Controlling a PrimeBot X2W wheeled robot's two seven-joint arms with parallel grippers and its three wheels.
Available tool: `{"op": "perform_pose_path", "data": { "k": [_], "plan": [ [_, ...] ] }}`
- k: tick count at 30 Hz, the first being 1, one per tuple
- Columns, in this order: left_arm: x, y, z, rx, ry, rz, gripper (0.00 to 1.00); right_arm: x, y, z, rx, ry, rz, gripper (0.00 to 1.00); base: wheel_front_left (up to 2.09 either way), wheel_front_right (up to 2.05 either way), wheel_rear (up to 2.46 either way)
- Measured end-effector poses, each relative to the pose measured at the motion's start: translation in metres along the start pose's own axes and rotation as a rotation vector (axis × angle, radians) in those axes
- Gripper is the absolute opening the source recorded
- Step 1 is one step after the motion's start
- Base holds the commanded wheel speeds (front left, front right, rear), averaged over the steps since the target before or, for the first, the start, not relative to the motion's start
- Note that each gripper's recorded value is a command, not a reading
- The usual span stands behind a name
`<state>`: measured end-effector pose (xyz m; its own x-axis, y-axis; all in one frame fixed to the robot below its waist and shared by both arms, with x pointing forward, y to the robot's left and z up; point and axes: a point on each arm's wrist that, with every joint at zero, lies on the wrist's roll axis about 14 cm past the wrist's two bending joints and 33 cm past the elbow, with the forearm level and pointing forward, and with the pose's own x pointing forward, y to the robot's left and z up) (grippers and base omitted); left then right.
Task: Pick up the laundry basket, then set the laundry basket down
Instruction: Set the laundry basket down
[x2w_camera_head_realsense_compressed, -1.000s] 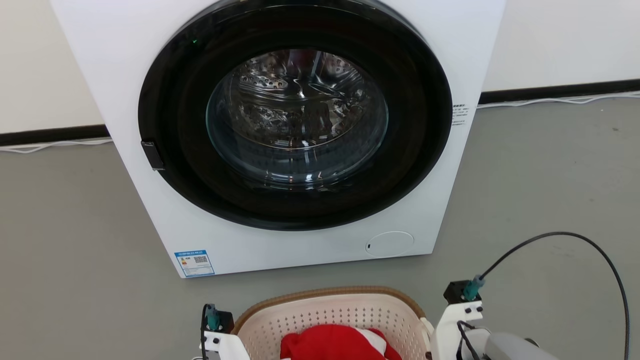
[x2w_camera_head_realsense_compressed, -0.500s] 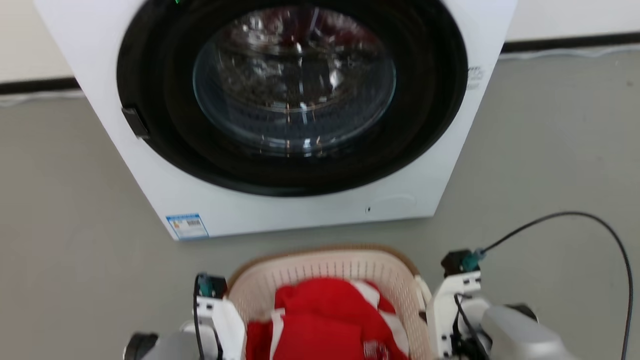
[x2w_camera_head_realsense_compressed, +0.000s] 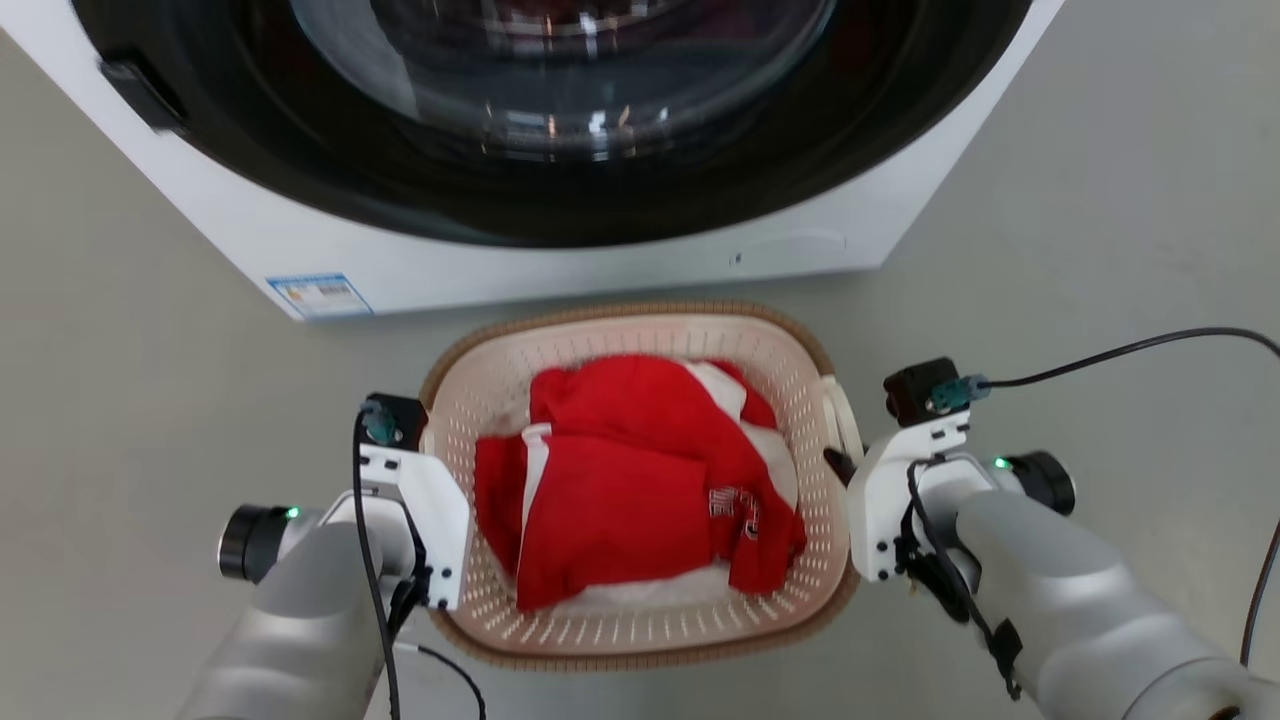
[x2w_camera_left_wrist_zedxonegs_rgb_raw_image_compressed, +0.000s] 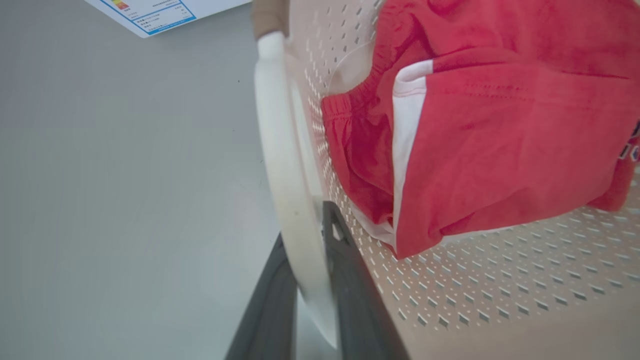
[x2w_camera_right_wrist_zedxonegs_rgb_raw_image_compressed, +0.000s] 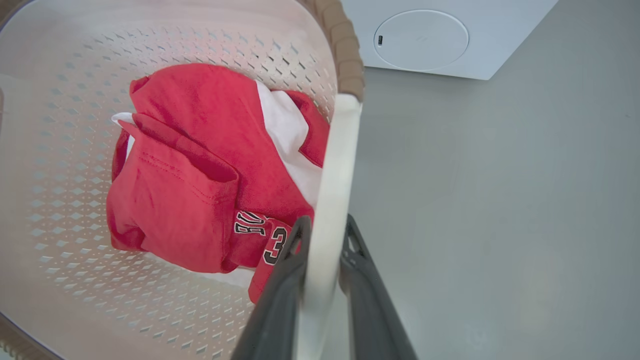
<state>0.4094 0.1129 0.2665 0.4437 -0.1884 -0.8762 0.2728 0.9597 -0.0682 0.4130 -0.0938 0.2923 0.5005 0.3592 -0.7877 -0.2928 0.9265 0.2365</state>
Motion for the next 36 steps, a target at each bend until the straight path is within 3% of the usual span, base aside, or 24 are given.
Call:
{"op": "perform_pose_path", "data": {
  "k": [24, 36],
  "plan": [
    [0.085, 0.017, 0.002, -0.014, -0.01, -0.004, 0.0, 0.085, -0.031, -0.007, -0.049, 0.019, 0.022, 0.0, 0.0, 0.0, 0.0],
    [0.108, 0.017, -0.006, -0.012, 0.02, -0.017, 0.0, 0.106, -0.041, -0.014, -0.054, 0.048, 0.024, 0.0, 0.0, 0.0, 0.0]
  ]
}}
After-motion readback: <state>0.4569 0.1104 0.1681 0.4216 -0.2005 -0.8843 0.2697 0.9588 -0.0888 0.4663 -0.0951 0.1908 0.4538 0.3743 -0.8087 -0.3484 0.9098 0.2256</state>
